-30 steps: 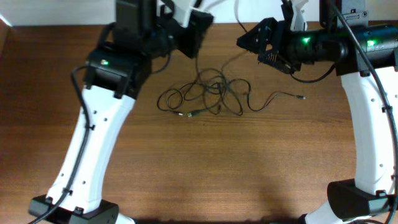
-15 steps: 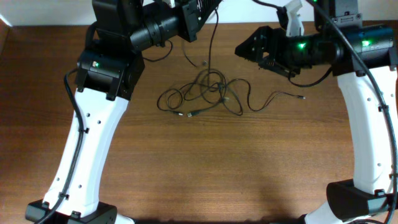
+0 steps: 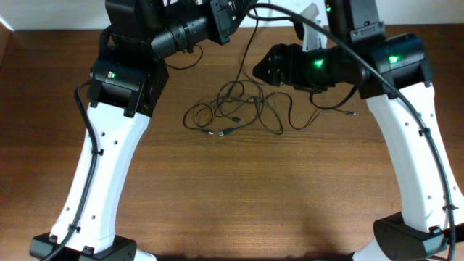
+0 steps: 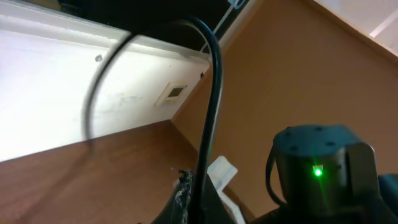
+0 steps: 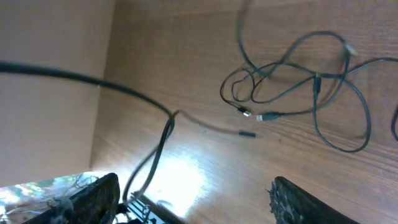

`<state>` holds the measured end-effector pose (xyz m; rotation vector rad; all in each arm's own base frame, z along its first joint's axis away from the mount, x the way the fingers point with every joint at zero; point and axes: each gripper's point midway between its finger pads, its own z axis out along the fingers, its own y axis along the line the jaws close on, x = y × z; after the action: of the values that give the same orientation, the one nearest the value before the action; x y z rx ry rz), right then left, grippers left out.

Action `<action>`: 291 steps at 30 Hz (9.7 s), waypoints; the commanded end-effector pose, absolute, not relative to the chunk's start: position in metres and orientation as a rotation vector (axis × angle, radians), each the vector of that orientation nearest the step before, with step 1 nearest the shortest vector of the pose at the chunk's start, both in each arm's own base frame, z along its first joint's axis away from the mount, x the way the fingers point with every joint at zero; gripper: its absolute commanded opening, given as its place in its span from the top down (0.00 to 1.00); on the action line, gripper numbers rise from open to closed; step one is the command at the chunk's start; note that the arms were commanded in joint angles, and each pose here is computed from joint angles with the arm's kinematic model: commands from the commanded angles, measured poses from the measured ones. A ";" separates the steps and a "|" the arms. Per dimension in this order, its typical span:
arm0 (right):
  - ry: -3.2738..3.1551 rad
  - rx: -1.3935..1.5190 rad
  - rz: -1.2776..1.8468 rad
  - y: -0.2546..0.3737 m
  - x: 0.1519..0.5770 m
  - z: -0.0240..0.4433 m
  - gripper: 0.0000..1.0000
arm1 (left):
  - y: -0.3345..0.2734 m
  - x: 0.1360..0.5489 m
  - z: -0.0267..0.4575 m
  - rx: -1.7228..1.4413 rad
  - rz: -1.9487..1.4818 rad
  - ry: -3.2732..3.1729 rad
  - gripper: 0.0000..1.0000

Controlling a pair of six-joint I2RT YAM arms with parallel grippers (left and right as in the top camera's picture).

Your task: Untangle cables

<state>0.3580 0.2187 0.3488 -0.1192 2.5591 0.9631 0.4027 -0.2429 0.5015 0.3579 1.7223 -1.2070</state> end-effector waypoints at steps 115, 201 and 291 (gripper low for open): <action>2.676 0.686 0.057 0.047 0.423 0.244 0.18 | 0.026 0.450 0.394 -0.448 -0.305 2.073 1.00; 2.923 0.585 0.130 0.069 0.405 0.202 0.13 | 0.352 0.555 0.145 -0.798 0.051 2.013 0.01; 2.894 0.522 0.185 0.088 0.414 0.205 0.07 | 0.212 0.561 0.194 -0.931 -0.419 2.023 0.01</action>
<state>0.4152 0.0846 0.2088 0.5241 2.8783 0.1773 0.5753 0.2034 0.1292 -1.0028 2.0744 -0.5768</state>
